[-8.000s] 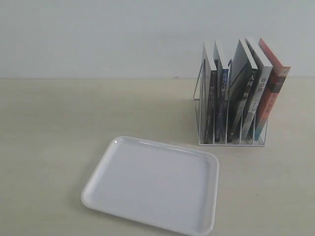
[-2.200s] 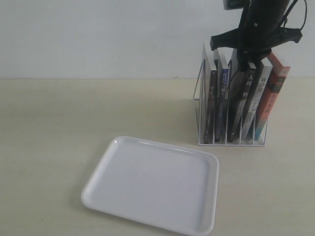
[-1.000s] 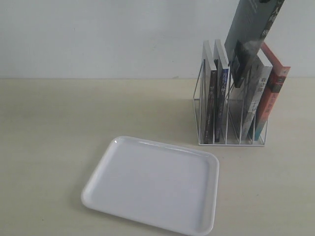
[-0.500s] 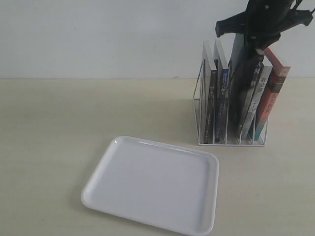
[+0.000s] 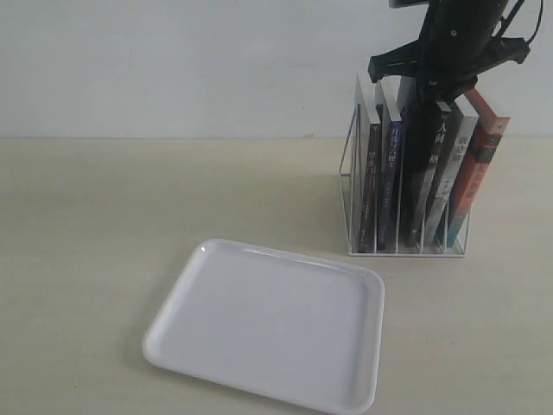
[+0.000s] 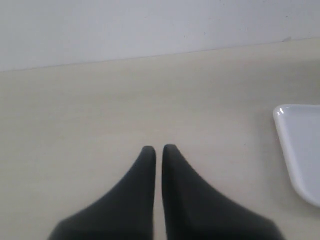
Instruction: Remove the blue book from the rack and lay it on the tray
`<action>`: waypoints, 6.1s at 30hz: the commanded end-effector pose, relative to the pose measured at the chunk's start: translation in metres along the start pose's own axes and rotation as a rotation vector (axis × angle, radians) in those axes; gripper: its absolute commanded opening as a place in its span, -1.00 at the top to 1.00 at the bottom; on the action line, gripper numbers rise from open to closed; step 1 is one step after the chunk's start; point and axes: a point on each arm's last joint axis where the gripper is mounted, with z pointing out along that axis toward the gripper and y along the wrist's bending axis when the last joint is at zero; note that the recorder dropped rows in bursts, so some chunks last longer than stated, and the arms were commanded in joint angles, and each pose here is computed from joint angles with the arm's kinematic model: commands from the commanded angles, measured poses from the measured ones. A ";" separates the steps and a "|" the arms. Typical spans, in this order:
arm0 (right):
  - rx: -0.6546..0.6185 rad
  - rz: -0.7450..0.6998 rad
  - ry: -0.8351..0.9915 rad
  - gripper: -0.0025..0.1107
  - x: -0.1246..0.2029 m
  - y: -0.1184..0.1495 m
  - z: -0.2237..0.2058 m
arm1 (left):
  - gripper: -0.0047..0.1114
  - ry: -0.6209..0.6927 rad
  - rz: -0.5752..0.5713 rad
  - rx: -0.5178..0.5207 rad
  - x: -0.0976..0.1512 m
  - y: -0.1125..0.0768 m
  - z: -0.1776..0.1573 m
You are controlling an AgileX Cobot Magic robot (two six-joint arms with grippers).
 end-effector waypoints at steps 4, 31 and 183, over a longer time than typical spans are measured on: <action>-0.003 -0.032 -0.019 0.04 0.000 0.000 -0.009 | 0.84 -0.022 0.000 -0.003 -0.003 0.000 -0.001; 0.131 0.035 -0.090 0.88 0.000 -0.035 -0.038 | 0.84 -0.022 0.000 -0.003 -0.003 0.000 -0.001; 0.051 0.066 -0.305 0.96 -0.017 -0.037 -0.105 | 0.84 -0.022 0.000 -0.003 -0.003 0.000 -0.001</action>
